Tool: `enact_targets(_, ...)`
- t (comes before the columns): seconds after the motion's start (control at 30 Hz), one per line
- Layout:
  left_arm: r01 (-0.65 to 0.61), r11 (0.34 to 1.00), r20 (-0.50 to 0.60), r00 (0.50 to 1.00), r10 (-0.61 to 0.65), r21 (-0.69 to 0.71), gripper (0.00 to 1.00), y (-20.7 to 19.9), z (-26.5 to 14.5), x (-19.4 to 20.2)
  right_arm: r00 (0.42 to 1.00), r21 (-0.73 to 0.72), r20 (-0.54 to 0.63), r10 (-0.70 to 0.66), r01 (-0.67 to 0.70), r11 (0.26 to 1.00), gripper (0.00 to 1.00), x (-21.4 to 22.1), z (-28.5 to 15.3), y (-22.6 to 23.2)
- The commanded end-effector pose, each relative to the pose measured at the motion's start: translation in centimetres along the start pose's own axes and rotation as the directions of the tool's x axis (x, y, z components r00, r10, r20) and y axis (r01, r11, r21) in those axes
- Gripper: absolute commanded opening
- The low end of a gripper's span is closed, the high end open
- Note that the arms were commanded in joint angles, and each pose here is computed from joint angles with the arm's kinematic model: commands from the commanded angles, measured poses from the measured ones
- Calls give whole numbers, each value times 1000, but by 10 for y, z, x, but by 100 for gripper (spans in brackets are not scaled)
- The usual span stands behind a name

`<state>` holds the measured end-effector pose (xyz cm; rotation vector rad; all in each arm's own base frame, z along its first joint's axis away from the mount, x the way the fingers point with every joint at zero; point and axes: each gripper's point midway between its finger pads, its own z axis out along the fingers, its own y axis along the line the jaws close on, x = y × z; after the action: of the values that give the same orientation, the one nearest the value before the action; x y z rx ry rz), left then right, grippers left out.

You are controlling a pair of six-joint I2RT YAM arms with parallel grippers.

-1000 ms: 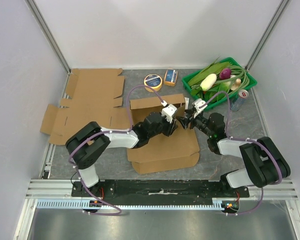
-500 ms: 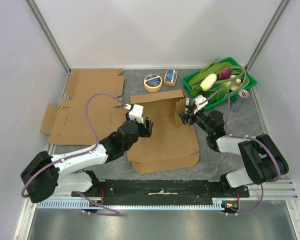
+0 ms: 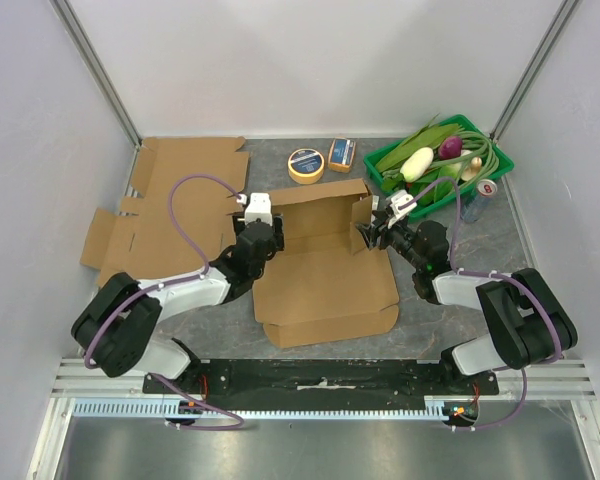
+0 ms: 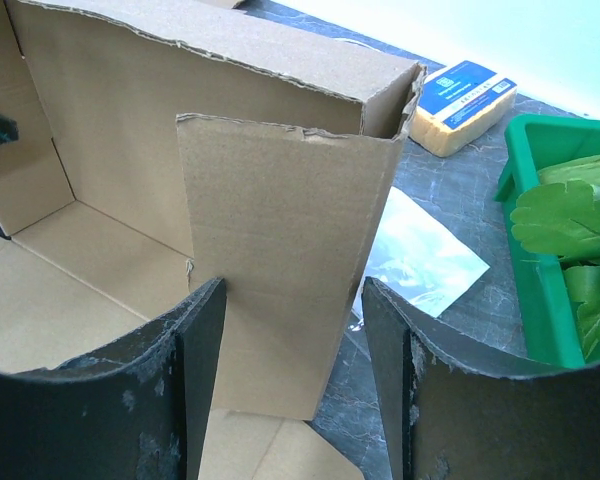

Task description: Fold the paper box

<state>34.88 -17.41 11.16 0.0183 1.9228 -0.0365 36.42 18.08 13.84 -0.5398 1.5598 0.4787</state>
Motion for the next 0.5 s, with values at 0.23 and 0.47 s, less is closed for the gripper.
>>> enact_targets(0.23, -136, 986, 302, 948, 103, 93, 30, -33, 21, -65, 1000, 34, 15, -10, 9, 999, 62, -10, 13, -11)
enact_targets(0.47, -145, 983, 301, 948, 106, 110, 8, -33, 20, -56, 1000, 86, 27, 11, -13, 996, 51, -16, 21, -22)
